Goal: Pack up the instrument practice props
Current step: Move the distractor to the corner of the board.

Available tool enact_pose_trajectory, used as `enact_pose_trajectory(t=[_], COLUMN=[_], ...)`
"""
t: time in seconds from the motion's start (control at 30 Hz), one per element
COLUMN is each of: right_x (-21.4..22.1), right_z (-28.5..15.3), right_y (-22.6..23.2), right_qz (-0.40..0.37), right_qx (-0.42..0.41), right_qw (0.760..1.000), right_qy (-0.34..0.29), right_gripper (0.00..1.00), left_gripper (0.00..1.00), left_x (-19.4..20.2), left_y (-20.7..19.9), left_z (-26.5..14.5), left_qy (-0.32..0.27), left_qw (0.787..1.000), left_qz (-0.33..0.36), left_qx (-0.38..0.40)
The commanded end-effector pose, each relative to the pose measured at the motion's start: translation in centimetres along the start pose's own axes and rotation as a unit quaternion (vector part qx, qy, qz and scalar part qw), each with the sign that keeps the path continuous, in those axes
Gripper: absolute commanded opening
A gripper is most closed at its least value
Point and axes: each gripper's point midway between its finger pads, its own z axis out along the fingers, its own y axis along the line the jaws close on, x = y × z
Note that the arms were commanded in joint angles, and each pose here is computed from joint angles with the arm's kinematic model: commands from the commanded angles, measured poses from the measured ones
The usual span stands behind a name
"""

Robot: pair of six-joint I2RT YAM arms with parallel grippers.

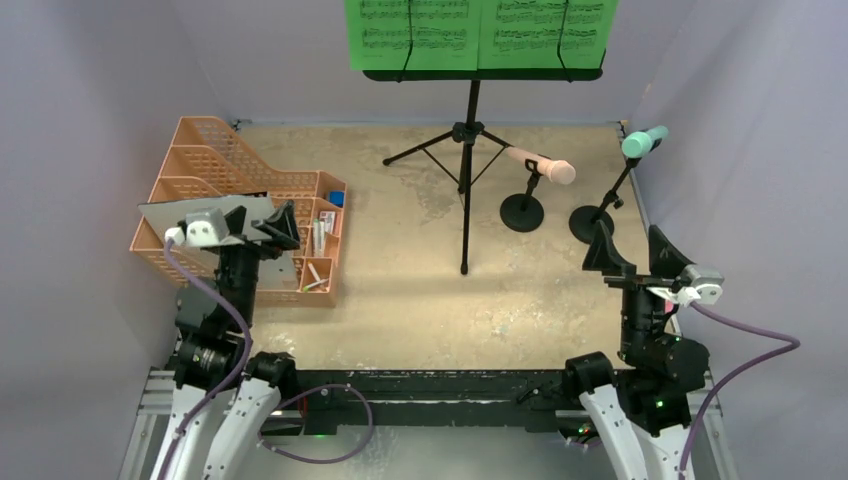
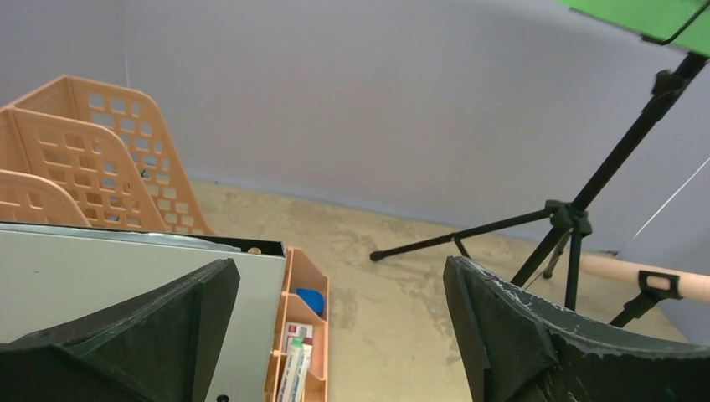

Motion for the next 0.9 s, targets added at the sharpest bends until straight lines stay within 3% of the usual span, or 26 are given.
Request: enact_pose_trajectory(t=[0.0,0.2,0.47,0.6,0.73,0.87], right_x=[-0.6,-0.5,-1.2,-1.6,-1.8,-1.7], right_z=[0.4,0.2,-0.6,-0.9,-0.9,-1.0], right_y=[0.4,0.6,0.7,1.0,1.1,1.6], right_qz=[0.007,0.011,0.026,0.030,0.032,0.039], right_qx=[-0.006,-0.013,-0.020,-0.030,-0.033,-0.045], right_qw=[1.000,1.000,0.999,0.999,0.998,0.998], right_qy=[0.000,0.001,-0.025,-0.032,-0.036,-0.033], right_gripper=[0.99,0.99,0.99,0.99,0.99,0.99], left_gripper=[0.99,0.99,0.99,0.99,0.99,0.99], left_x=[-0.3,2.3,4.9,8.9,13.7,17.1], left_y=[0.0,0.5,3.1,5.9,7.0,7.8], left_z=[1.2,1.8,-1.0,-3.7,-5.8,-7.4], left_qy=[0.048,0.138,0.166,0.227,0.298,0.332], left_qw=[0.998,0.986,0.964,0.922,0.874,0.835], left_qz=[-0.018,-0.053,-0.121,-0.142,-0.160,-0.178], left_qx=[-0.030,-0.079,-0.171,-0.280,-0.349,-0.400])
